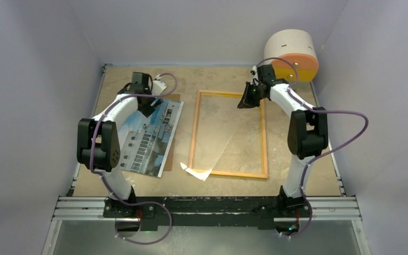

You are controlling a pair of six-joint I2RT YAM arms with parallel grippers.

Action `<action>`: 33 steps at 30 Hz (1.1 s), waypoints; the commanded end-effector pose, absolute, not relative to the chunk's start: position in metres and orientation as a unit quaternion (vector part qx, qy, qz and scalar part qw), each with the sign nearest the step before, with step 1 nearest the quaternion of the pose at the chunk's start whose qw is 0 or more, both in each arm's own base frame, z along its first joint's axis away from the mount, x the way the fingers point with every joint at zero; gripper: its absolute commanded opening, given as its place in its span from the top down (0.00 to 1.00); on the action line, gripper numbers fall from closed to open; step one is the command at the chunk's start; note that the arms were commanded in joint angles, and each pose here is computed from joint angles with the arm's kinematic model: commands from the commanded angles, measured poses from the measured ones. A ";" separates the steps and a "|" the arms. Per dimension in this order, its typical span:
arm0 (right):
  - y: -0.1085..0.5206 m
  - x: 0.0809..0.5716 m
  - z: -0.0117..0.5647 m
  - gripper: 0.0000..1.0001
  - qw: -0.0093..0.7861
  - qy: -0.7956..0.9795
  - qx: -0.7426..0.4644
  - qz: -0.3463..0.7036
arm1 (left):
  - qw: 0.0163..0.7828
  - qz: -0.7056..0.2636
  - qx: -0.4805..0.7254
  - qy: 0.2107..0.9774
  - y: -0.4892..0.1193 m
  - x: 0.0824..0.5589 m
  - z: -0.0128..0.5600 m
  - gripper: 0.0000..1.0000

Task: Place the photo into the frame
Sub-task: Place the photo frame item at the center of the board.

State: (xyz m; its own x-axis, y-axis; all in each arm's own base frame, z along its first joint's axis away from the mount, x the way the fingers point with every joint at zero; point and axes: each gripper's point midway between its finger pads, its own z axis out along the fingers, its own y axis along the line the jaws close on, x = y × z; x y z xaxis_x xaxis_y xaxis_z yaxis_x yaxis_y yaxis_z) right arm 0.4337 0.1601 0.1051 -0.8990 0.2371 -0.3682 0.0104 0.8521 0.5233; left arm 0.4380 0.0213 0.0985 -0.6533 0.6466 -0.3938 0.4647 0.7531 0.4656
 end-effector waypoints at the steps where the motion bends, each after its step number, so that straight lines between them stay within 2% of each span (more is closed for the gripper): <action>1: 0.139 0.436 0.092 0.83 0.196 0.962 0.049 0.184 | 0.280 0.152 0.347 0.882 -0.016 0.437 0.096 0.21; 6: 0.128 0.444 0.088 0.31 0.211 0.961 0.089 0.156 | 0.273 0.170 0.375 0.870 -0.034 0.449 0.086 0.21; 9: 0.119 0.443 0.092 0.09 0.225 0.957 0.119 0.142 | 0.266 0.174 0.377 0.870 -0.033 0.450 0.077 0.21; 11: 0.118 0.437 0.094 0.02 0.227 0.956 0.122 0.142 | 0.263 0.174 0.378 0.871 -0.033 0.449 0.072 0.21; 14: 0.115 0.423 0.096 0.01 0.237 0.951 0.138 0.146 | 0.263 0.172 0.376 0.872 -0.033 0.446 0.067 0.21; 18: 0.131 0.378 0.088 0.01 0.212 0.947 0.151 0.185 | 0.268 0.170 0.371 0.873 -0.034 0.445 0.066 0.21; 26: 0.196 0.292 0.081 0.01 0.162 0.926 0.156 0.304 | 0.260 0.150 0.370 0.879 -0.038 0.438 0.057 0.21; 30: 0.218 0.273 0.072 0.01 0.151 0.911 0.182 0.336 | 0.256 0.146 0.369 0.881 -0.038 0.435 0.053 0.21; 33: 0.224 0.273 0.066 0.05 0.154 0.896 0.209 0.360 | 0.253 0.137 0.371 0.883 -0.041 0.432 0.049 0.21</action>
